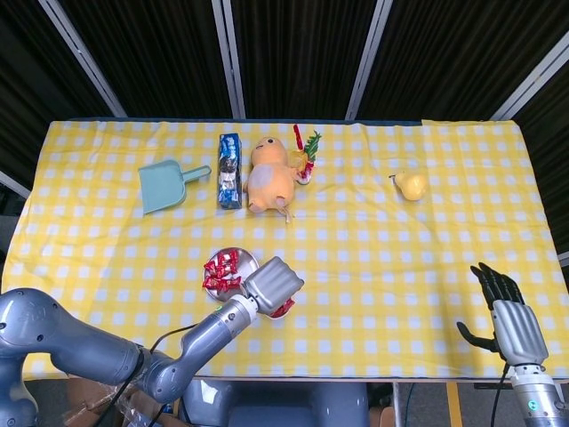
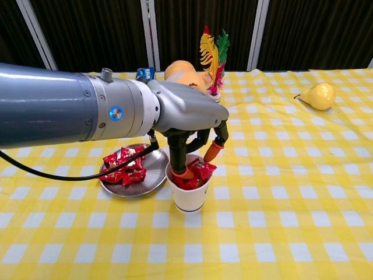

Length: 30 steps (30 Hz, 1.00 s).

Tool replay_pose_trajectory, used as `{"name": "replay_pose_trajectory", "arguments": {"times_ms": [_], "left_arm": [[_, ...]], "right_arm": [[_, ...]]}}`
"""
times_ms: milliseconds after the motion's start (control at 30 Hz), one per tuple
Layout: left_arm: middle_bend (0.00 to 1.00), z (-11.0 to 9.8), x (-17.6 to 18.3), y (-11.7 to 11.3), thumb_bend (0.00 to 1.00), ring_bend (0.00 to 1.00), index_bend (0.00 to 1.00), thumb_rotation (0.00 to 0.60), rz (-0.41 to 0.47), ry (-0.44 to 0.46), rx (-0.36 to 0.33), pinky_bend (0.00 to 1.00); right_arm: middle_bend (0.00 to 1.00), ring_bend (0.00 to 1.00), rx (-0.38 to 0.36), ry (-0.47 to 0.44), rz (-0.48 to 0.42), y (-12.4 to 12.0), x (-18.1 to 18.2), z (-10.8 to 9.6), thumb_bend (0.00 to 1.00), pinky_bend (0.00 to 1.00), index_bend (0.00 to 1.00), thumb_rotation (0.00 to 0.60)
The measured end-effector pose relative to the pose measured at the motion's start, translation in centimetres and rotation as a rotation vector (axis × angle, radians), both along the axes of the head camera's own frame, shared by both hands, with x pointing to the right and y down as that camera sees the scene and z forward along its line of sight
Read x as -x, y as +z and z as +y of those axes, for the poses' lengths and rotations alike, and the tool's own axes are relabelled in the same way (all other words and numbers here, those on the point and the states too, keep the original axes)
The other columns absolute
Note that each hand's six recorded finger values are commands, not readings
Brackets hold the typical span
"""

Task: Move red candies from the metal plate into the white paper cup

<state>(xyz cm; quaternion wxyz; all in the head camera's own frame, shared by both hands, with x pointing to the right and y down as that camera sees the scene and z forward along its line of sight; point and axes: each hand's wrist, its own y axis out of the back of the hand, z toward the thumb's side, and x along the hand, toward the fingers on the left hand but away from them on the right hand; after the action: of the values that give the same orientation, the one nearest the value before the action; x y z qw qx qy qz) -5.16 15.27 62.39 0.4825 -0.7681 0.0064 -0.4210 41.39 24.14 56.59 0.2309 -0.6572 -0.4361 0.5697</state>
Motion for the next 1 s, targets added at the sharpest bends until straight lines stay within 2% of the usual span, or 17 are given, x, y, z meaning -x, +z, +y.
{"name": "replay_pose_trajectory", "arguments": {"times_ms": [367, 567, 767, 1000], "left_arm": [[0.73, -1.5, 0.5, -1.6, 0.21, 0.87, 0.41, 0.600, 0.035, -0.065, -0.006, 0.98], [0.66, -2.2, 1.1, -2.6, 0.21, 0.86, 0.34, 0.600, 0.064, -0.109, -0.012, 0.98], [0.70, -3.0, 2.8, -3.1, 0.21, 0.86, 0.34, 0.600, 0.081, -0.189, -0.041, 0.98], [0.73, -3.8, 7.1, -3.3, 0.21, 0.84, 0.36, 0.600, 0.073, -0.331, -0.107, 0.95]], "right_arm": [[0.00, 0.00, -0.004, -0.001, 0.000, 0.0, 0.1, 0.0, 0.34, 0.00, 0.00, 0.600], [0.00, 0.00, -0.005, -0.002, 0.002, -0.1, 0.1, 0.0, 0.34, 0.00, 0.00, 0.600], [0.00, 0.00, -0.006, -0.008, 0.003, -0.1, 0.1, 0.0, 0.34, 0.00, 0.00, 0.600], [0.00, 0.00, -0.004, -0.018, 0.009, 0.0, 0.1, 0.1, 0.34, 0.00, 0.00, 0.600]]}}
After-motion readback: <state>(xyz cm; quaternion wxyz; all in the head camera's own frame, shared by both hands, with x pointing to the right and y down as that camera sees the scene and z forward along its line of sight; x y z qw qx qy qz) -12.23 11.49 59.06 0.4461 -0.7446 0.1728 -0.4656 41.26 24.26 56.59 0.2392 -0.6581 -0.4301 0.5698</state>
